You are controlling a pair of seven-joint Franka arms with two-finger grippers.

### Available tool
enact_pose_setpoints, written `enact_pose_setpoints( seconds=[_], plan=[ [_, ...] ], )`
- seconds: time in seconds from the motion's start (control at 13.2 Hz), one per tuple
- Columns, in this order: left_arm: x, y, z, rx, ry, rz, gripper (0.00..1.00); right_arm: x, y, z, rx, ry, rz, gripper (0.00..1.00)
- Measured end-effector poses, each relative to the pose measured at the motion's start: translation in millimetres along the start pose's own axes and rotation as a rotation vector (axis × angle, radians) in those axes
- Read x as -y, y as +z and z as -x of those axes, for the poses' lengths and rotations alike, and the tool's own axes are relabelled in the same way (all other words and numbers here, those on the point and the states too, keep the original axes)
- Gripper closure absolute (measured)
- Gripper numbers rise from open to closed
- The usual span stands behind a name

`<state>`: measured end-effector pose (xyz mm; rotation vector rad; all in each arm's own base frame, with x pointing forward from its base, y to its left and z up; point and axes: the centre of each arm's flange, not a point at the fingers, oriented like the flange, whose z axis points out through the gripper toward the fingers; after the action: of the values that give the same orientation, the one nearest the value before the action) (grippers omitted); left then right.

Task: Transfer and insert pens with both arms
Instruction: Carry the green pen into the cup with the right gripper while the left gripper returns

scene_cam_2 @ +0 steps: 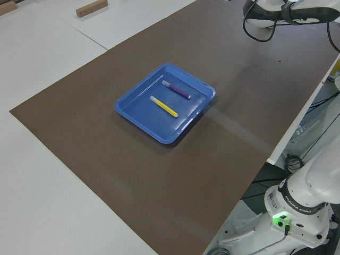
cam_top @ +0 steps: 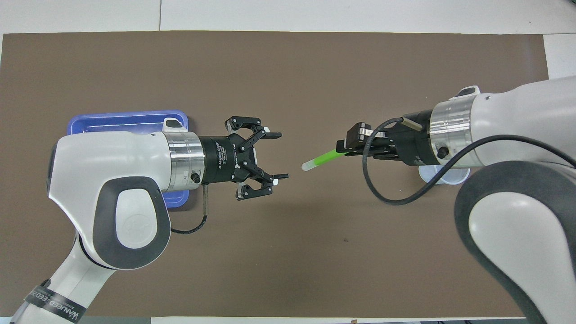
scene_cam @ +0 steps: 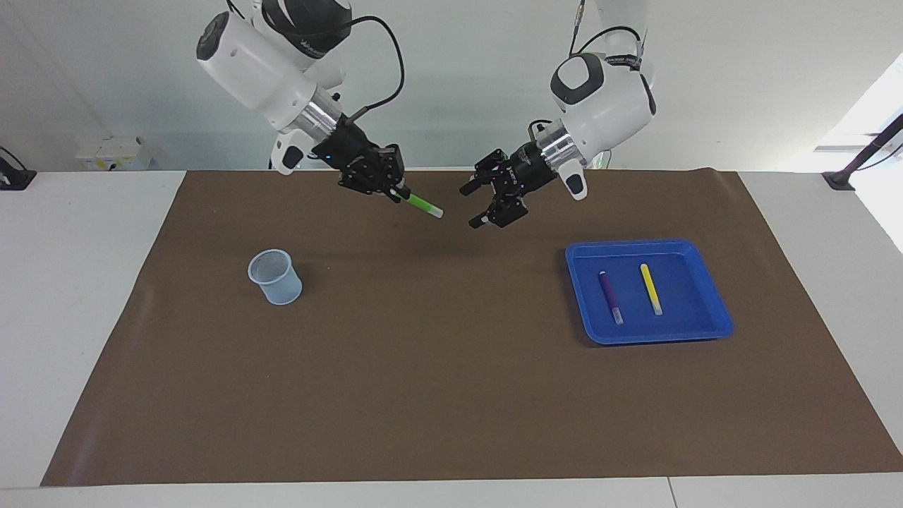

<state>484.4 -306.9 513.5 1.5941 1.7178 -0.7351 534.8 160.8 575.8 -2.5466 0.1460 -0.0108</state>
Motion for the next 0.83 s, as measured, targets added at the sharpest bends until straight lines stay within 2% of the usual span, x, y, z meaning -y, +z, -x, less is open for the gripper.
enact_pose_setpoints(
  seconds=[0.15, 0.3, 0.53, 0.68, 0.83],
  plan=[
    [-18, -21, -10, -0.046, 0.054, 0.043, 0.00, -35, -23, -11, 0.013, -0.135, 0.109, 0.82],
    [-30, -37, -23, -0.138, 0.159, 0.054, 0.00, -69, -42, -21, 0.028, -0.272, 0.250, 0.82],
    [-38, -51, -47, -0.305, 0.428, -0.034, 0.00, -97, -49, -28, 0.082, -0.456, 0.477, 0.82],
    [-54, -80, -71, -0.392, 0.534, -0.070, 0.00, -112, -47, -30, 0.105, -0.521, 0.544, 0.82],
    [-69, -114, -96, -0.459, 0.623, -0.108, 0.00, -140, -42, -32, 0.125, -0.533, 0.553, 0.82]
  ],
)
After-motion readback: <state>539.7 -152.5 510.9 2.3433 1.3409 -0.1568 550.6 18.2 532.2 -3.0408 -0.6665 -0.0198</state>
